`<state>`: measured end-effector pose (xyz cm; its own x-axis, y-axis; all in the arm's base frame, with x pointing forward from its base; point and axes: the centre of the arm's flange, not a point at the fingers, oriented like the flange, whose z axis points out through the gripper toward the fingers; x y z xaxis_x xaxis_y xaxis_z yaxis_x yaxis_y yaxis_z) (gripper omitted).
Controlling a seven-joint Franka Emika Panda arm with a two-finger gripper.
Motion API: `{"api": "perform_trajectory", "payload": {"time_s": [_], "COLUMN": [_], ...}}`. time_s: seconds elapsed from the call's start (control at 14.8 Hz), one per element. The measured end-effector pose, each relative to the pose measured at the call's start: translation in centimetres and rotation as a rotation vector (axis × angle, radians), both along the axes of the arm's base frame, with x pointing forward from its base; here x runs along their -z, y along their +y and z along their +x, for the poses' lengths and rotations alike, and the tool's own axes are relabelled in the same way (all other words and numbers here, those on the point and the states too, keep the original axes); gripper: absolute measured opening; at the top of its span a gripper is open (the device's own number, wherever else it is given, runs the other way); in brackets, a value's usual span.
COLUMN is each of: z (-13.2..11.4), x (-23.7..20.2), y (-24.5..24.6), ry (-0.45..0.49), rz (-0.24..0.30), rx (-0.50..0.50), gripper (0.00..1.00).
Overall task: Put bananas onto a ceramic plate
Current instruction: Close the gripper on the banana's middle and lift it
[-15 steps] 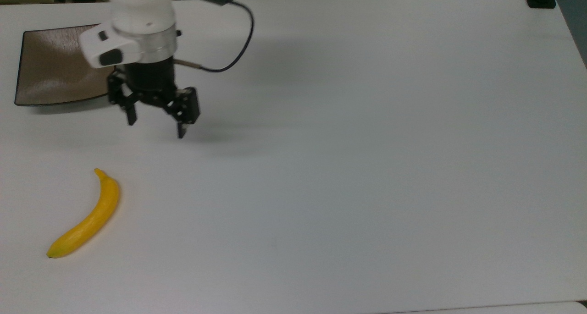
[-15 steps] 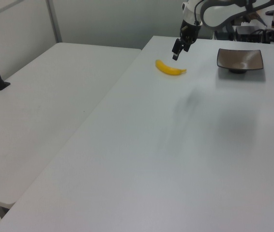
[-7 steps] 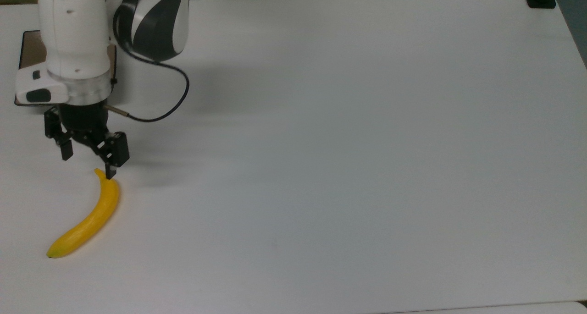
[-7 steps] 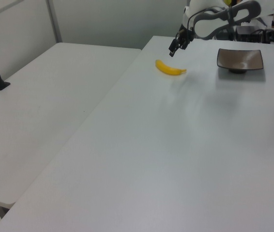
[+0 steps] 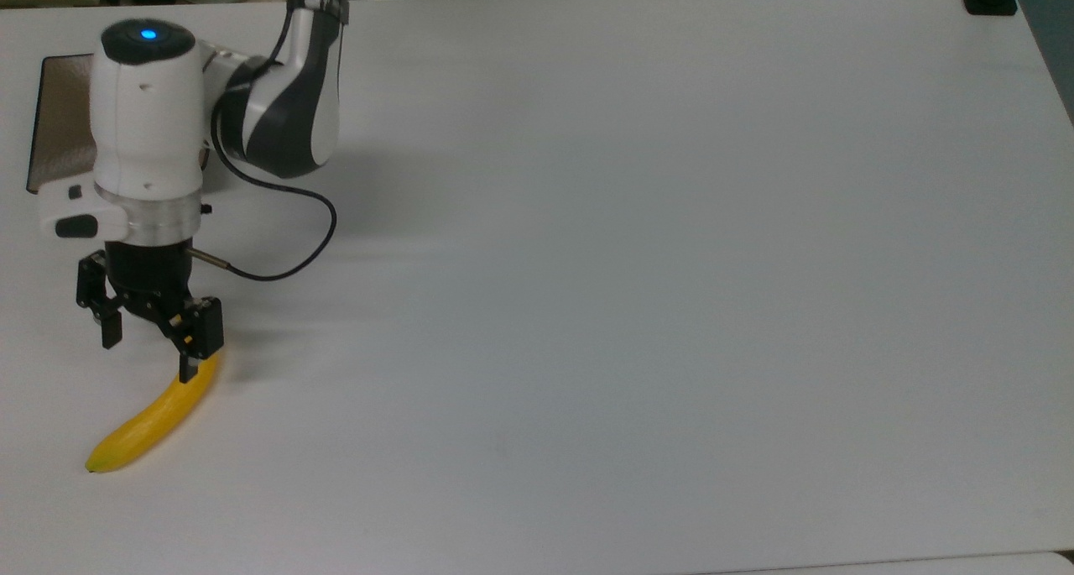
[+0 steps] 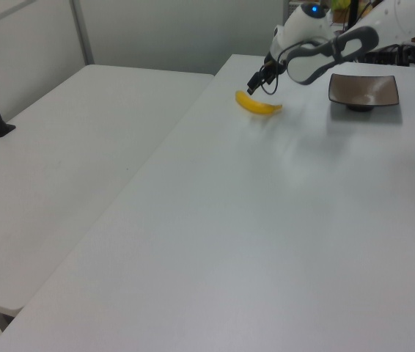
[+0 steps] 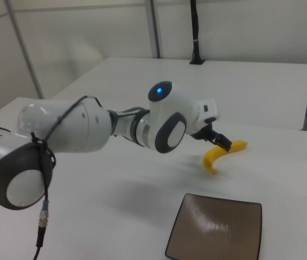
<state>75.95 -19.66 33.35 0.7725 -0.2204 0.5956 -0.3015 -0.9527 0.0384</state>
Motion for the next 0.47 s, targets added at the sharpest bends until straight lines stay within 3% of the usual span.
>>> {"api": "perform_trajectory", "payload": {"time_s": [0.47], "z": [1.2], "x": [3.5], "y": [0.6], "ry": [-0.05], "rz": [0.024], "rx": [0.022], "gripper": [1.0]}}
